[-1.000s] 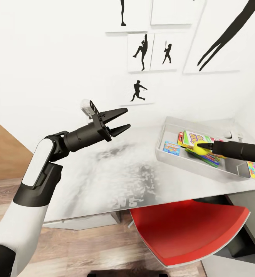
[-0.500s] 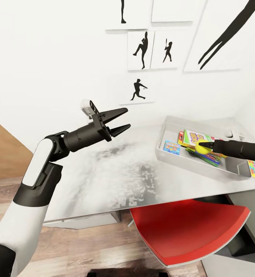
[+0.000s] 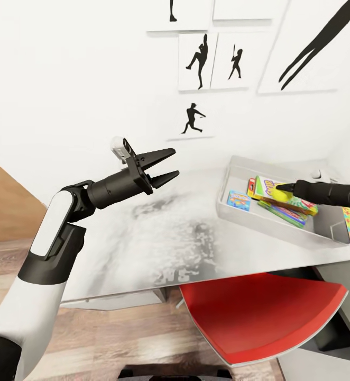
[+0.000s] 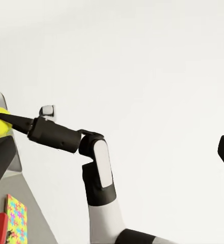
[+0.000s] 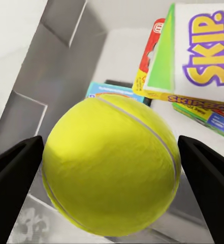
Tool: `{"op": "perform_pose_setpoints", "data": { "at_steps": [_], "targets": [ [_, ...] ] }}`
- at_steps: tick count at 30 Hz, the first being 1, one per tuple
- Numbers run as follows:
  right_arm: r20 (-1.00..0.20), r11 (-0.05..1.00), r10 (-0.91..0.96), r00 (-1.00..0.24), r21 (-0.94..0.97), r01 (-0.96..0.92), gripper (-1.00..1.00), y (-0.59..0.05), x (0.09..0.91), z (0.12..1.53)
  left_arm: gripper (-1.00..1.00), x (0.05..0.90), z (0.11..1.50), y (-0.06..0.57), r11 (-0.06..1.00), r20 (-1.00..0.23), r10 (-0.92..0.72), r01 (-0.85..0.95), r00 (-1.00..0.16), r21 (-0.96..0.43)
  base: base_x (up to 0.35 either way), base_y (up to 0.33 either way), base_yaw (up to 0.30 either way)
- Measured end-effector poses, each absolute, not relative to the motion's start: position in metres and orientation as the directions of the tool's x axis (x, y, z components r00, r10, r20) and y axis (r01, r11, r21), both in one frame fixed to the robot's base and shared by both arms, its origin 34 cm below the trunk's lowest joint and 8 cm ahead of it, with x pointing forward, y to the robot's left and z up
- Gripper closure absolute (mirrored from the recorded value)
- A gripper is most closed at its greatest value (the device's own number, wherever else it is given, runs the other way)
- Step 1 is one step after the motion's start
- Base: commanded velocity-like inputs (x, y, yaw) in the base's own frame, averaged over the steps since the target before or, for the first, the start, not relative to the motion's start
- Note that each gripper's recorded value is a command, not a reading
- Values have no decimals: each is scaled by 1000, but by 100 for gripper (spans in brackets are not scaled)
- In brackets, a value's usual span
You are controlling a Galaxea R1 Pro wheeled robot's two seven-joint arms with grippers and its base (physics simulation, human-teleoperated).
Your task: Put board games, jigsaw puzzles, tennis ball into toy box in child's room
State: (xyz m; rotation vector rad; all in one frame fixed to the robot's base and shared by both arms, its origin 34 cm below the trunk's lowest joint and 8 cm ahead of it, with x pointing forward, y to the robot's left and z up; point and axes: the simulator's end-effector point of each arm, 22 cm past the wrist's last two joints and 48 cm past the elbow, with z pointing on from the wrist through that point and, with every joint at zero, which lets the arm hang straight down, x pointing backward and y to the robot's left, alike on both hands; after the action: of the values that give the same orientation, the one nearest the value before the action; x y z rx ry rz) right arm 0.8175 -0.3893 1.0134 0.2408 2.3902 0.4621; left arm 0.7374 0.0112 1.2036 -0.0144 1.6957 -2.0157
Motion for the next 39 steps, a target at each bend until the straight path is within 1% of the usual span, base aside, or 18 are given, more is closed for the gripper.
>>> {"op": "perform_pose_setpoints", "data": {
  "at_steps": [19, 30, 39],
  "targets": [
    [-522, 904, 299, -799, 424, 62, 100, -361, 830, 973, -100, 743, 1185, 11, -98, -279, -378, 338, -883, -936, 0, 0, 76],
    [-502, 905, 295, -813, 421, 68, 100, -359, 827, 957, -100, 746, 1174, 11, -97, -264, -378, 322, -887, -942, 0, 0, 69],
    [-508, 910, 296, -809, 408, 76, 100, -369, 825, 958, -100, 747, 1171, 11, -97, -259, -378, 317, -889, -943, 0, 0, 19]
  ]
}}
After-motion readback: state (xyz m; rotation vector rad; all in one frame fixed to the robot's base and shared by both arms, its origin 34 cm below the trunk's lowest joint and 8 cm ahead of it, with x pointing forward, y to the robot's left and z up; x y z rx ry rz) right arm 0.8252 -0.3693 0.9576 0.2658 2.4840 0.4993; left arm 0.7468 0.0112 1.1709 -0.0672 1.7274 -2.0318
